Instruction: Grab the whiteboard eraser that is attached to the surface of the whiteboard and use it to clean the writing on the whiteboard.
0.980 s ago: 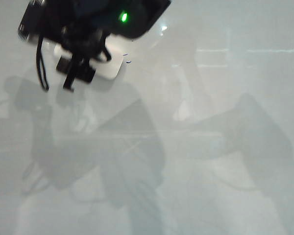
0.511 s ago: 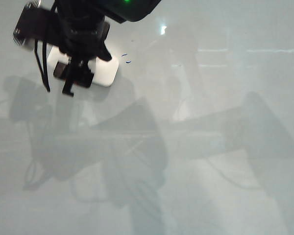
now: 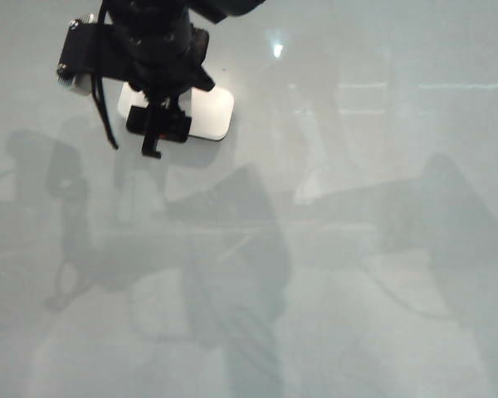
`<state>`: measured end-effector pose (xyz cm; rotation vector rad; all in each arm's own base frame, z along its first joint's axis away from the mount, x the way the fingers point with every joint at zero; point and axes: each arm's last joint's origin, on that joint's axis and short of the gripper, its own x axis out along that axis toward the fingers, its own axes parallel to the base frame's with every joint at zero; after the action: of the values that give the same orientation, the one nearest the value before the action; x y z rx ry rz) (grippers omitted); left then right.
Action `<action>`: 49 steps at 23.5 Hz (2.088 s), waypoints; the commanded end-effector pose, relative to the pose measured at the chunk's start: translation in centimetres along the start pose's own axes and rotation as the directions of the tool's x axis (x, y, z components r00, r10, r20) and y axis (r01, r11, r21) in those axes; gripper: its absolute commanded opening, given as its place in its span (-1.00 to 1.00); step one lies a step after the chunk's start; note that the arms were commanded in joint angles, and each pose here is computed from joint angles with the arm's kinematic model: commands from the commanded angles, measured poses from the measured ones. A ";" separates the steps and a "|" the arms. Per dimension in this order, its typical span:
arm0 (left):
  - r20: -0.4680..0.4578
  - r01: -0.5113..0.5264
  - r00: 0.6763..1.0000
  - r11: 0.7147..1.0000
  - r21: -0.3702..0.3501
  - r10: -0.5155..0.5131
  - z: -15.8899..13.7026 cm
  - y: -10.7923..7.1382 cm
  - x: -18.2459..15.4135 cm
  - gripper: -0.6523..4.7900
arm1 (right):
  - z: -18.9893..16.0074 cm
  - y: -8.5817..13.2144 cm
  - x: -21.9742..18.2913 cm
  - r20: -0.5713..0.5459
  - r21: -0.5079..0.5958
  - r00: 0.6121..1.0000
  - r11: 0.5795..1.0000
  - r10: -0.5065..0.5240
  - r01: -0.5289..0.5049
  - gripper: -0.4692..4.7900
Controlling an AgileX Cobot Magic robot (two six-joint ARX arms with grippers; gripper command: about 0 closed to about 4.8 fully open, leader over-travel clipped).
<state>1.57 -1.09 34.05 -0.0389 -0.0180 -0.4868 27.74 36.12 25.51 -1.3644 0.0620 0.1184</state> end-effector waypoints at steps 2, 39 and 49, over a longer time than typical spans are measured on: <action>0.016 -0.002 1.000 1.000 0.005 0.002 0.2 0.0 0.0 -0.78 | -0.9 -3.9 -0.3 -0.039 0.103 0.996 0.991 -0.084 0.088 -0.38; 0.028 -0.001 1.000 1.000 0.011 0.001 0.3 0.0 0.0 -0.78 | -8.3 -0.4 -0.6 0.151 0.802 0.952 0.596 -0.265 0.038 -0.43; 0.029 -0.002 1.000 1.000 0.011 0.002 0.3 0.0 0.0 -0.78 | -5.0 0.5 2.1 0.226 0.795 0.950 0.604 -0.214 -0.053 -0.43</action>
<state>1.57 -1.08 34.20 -0.0385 -0.0341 -0.4840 29.18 30.65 23.79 -0.4113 -0.1627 0.0399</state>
